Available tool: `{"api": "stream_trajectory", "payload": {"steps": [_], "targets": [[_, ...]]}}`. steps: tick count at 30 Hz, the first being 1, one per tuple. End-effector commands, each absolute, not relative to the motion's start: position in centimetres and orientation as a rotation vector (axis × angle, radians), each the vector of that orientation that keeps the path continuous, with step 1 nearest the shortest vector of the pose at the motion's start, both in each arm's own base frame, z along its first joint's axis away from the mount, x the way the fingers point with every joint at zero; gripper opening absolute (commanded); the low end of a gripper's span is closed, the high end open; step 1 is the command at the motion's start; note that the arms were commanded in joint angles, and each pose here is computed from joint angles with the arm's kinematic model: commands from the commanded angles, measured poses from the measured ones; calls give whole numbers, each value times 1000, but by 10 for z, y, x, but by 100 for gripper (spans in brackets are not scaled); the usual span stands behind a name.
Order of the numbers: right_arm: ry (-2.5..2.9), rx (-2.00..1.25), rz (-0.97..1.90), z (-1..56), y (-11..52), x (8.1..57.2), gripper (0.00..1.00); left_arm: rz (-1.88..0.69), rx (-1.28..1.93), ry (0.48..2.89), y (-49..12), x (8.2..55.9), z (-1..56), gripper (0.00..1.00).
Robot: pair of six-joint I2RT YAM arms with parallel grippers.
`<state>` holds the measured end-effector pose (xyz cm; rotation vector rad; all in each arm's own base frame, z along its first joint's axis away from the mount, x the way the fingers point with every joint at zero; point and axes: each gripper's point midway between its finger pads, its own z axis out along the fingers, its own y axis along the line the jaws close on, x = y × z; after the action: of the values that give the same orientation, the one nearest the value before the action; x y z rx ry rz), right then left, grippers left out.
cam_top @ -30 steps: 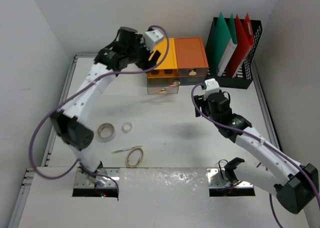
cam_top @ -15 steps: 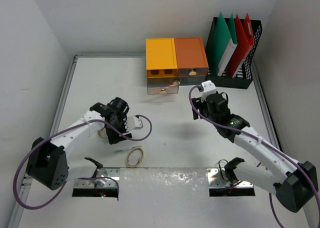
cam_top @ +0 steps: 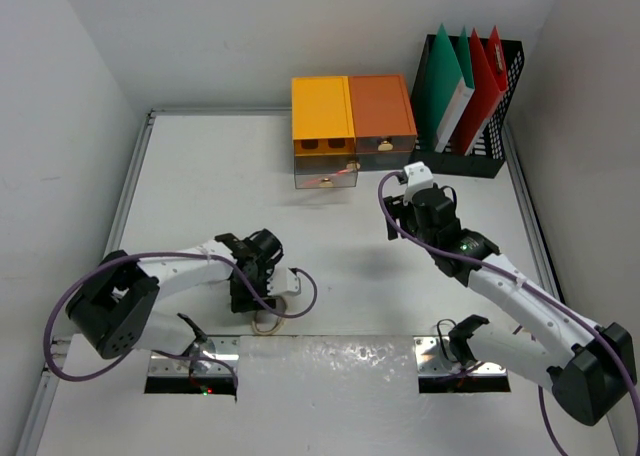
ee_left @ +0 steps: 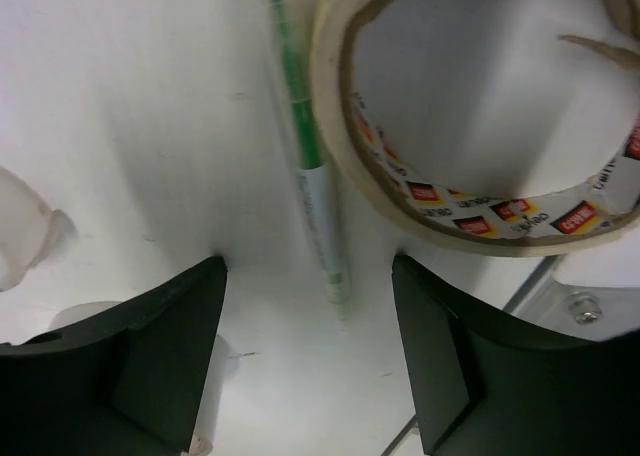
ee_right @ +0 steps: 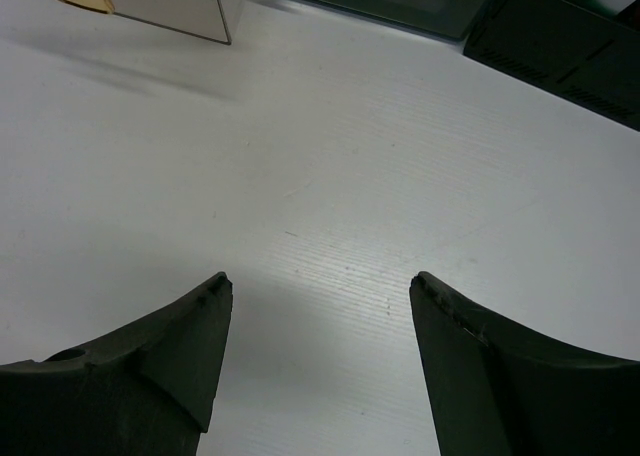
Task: Organize the desk
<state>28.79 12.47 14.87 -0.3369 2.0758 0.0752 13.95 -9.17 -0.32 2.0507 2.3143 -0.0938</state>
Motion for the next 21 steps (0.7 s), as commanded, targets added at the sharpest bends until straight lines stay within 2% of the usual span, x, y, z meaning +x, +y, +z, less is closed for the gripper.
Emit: {"api": "stream_trajectory", "payload": {"steps": [1,4,5,7,8,12,17,21], "targets": [[2038,-307,53,158,120,292,71,-85,1999,2286,-101,149,-9,65],[2042,-308,41,153,118,292,71,-76,1970,2284,-103,152,-13,61],[2042,-308,38,153,118,292,71,-58,1960,2293,-100,152,-16,51],[2043,-315,40,153,119,293,71,-23,1937,2308,-100,157,-21,40],[2047,-321,36,153,119,294,71,-25,1932,2316,-101,158,-22,30],[2050,-326,23,152,118,294,71,-84,1900,2338,-111,159,-23,2],[2054,-326,20,150,117,292,71,-94,1724,2301,-143,193,5,0],[2057,-319,15,151,115,291,71,-220,1608,2256,-180,214,50,0]]}}
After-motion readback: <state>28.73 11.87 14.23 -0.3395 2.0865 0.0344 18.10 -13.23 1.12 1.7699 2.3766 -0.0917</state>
